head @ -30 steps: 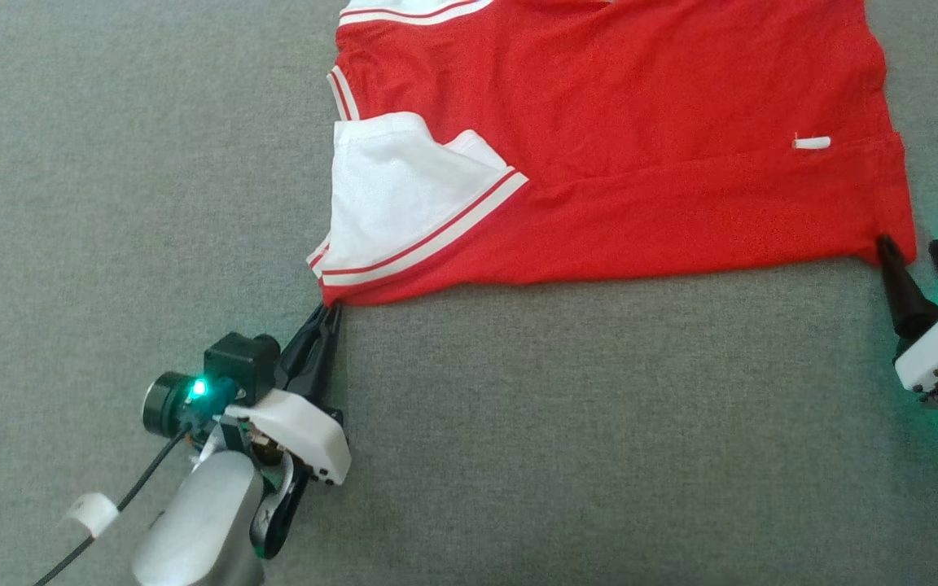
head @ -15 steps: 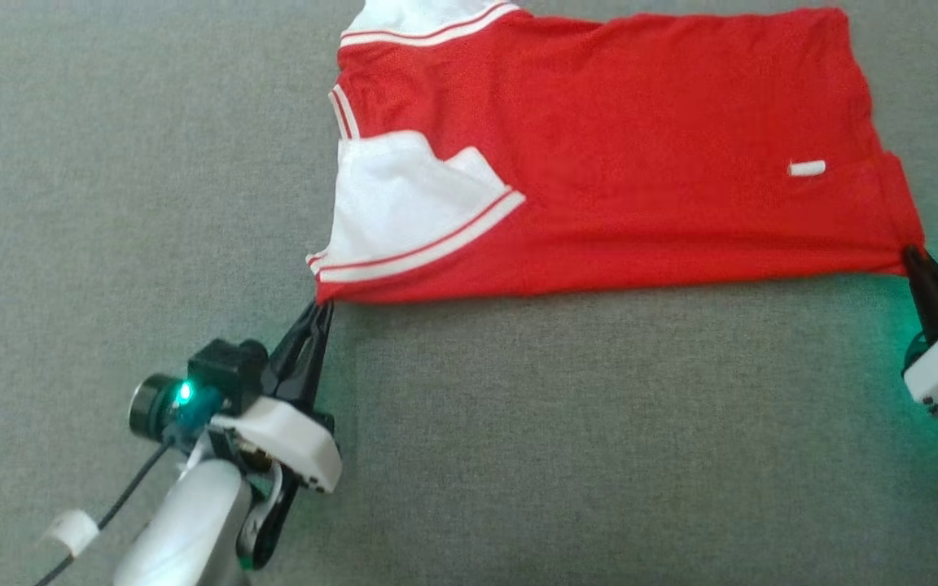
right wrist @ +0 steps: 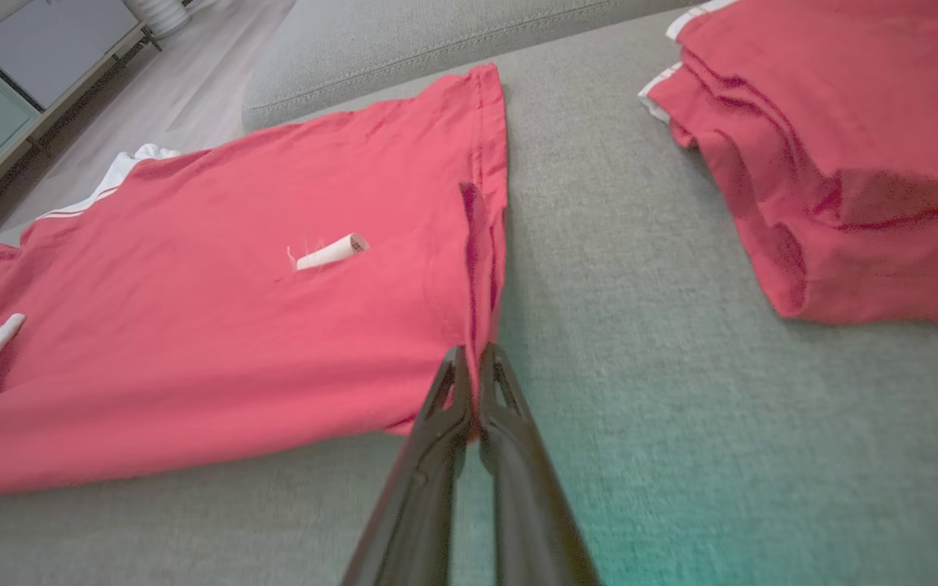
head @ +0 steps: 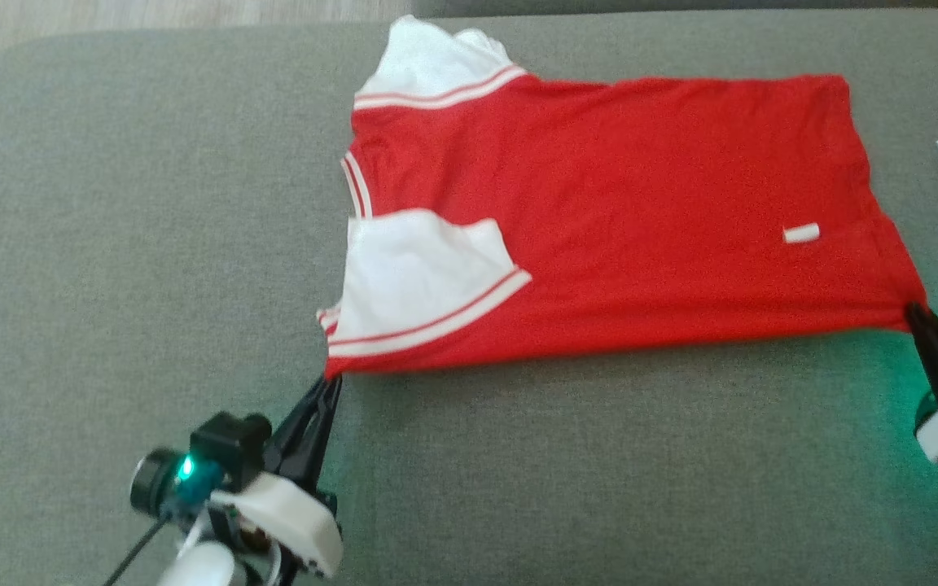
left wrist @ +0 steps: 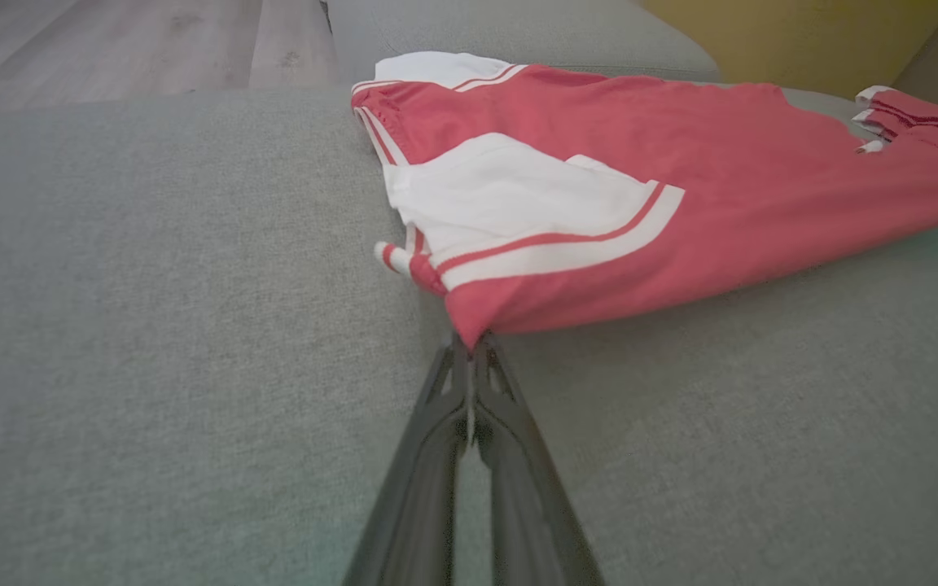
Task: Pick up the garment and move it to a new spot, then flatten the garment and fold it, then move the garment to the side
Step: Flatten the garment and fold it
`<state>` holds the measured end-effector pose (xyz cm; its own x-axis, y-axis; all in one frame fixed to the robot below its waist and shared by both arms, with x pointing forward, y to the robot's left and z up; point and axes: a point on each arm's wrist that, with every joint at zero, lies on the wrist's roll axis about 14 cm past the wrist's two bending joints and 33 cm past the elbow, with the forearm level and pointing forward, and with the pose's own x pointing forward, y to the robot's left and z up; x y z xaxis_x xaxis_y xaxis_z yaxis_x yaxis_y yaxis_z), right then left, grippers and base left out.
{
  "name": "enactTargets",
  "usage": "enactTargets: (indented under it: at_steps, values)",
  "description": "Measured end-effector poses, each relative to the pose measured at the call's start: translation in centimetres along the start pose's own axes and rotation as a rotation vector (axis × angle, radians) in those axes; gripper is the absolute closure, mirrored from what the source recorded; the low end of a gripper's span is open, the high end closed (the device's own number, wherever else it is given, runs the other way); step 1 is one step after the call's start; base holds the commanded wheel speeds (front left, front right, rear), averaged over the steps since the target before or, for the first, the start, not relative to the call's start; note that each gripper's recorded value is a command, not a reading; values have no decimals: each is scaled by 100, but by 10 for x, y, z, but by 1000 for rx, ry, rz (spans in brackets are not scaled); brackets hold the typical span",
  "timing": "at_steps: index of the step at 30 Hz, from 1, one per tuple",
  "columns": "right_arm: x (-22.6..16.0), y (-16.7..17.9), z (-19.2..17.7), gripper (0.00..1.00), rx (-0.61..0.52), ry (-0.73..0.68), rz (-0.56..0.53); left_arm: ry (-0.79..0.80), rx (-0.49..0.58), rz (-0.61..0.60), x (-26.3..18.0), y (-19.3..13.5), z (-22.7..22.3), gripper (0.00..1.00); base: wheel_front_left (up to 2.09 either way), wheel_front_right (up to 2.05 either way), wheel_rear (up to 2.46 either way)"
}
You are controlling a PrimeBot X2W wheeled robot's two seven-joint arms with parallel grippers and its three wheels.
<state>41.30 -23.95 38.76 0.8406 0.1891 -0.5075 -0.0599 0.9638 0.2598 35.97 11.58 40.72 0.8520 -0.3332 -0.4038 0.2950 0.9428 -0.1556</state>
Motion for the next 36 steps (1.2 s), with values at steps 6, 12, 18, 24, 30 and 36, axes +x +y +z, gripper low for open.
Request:
enactTargets:
  at_steps: [6,12,18,24,30,36]
  values:
    - [-22,-8,-13,100,2,24,-17,45,-36,1,-25,-11,-17,100,0,0,0]
    - [-43,-15,-35,100,8,79,-36,72,-57,-15,-42,-23,-27,100,0,0,0]
    - [-60,-25,-49,100,18,105,-64,82,-68,-23,-50,-29,-31,100,0,0,0]
    - [-67,-31,-49,61,13,101,-89,140,-69,-48,-52,-37,-45,100,0,0,0]
    - [-68,-31,-41,0,1,59,-98,187,-53,-73,-54,-40,-55,0,0,0,0]
    - [-69,-28,-19,0,-40,-33,-94,176,-29,-75,-53,-33,-42,0,0,0,0]
